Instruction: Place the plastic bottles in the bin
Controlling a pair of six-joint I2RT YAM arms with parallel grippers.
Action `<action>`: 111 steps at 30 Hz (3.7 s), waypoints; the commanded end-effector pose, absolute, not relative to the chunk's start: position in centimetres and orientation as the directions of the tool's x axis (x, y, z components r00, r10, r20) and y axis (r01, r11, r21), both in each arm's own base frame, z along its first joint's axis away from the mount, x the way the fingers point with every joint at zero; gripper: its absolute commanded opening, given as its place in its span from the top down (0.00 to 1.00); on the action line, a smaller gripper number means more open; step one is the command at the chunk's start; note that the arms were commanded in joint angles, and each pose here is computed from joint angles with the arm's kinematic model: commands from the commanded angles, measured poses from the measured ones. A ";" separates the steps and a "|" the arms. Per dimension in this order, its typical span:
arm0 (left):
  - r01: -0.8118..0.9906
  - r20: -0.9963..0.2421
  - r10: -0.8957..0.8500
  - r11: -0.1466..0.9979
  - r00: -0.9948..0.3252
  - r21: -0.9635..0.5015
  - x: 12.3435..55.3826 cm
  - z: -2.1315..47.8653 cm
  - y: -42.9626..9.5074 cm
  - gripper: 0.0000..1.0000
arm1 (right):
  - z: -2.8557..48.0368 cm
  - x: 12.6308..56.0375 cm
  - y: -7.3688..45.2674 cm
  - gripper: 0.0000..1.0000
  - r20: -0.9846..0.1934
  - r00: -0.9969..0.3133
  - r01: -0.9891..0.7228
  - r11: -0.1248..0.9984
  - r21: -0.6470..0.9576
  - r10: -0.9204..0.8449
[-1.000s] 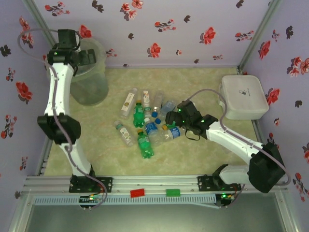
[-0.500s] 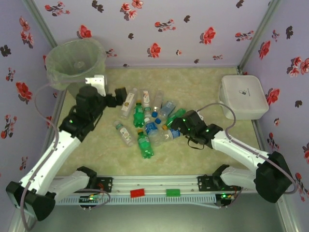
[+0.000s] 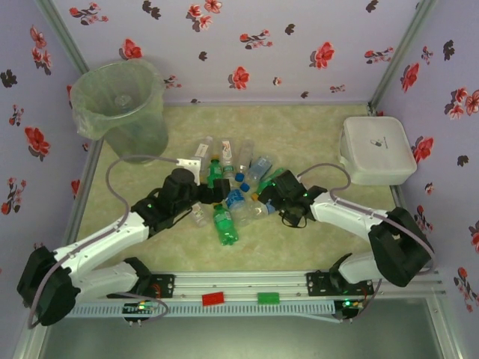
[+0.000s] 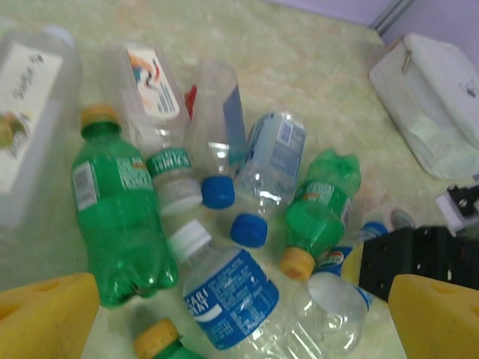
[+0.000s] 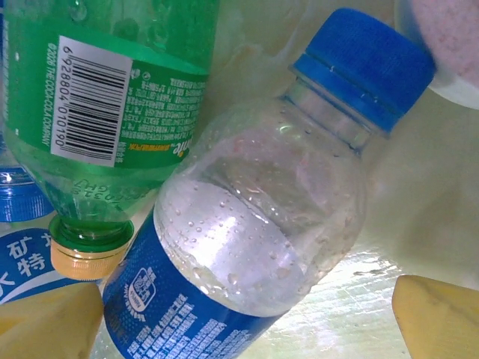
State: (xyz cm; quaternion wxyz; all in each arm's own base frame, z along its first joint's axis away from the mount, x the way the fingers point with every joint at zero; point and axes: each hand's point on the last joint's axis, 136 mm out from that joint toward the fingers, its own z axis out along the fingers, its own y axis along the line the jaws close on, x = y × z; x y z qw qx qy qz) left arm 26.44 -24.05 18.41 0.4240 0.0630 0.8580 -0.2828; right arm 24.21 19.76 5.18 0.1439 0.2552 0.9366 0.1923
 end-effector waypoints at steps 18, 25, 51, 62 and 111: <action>0.386 -0.755 -0.129 0.796 -0.643 -0.465 26.4 17.2 -28.1 0.00 | 3.7 26.5 16.9 0.19 -0.218 -0.728 0.528 0.734 0.428 0.650; 0.389 -0.761 -0.132 0.797 -0.635 -0.462 26.5 17.5 -28.0 0.00 | 2.5 26.4 17.4 0.26 -0.190 -0.736 0.532 0.729 0.430 0.650; 0.633 -0.783 -0.040 0.563 -0.621 -0.531 23.5 23.8 -32.8 0.00 | 21.6 31.0 23.4 0.54 -0.585 -0.736 -0.122 0.783 0.610 0.341; 0.638 -0.723 0.002 0.471 -0.691 -0.609 22.7 22.8 -35.8 0.00 | 25.0 31.5 27.0 0.55 -0.623 -0.709 -0.259 0.700 0.666 0.331; 0.378 -0.913 0.043 0.917 -0.407 -0.126 40.6 40.2 -14.8 0.97 | 23.5 34.4 13.6 0.00 -0.675 -0.569 0.079 0.849 0.523 0.469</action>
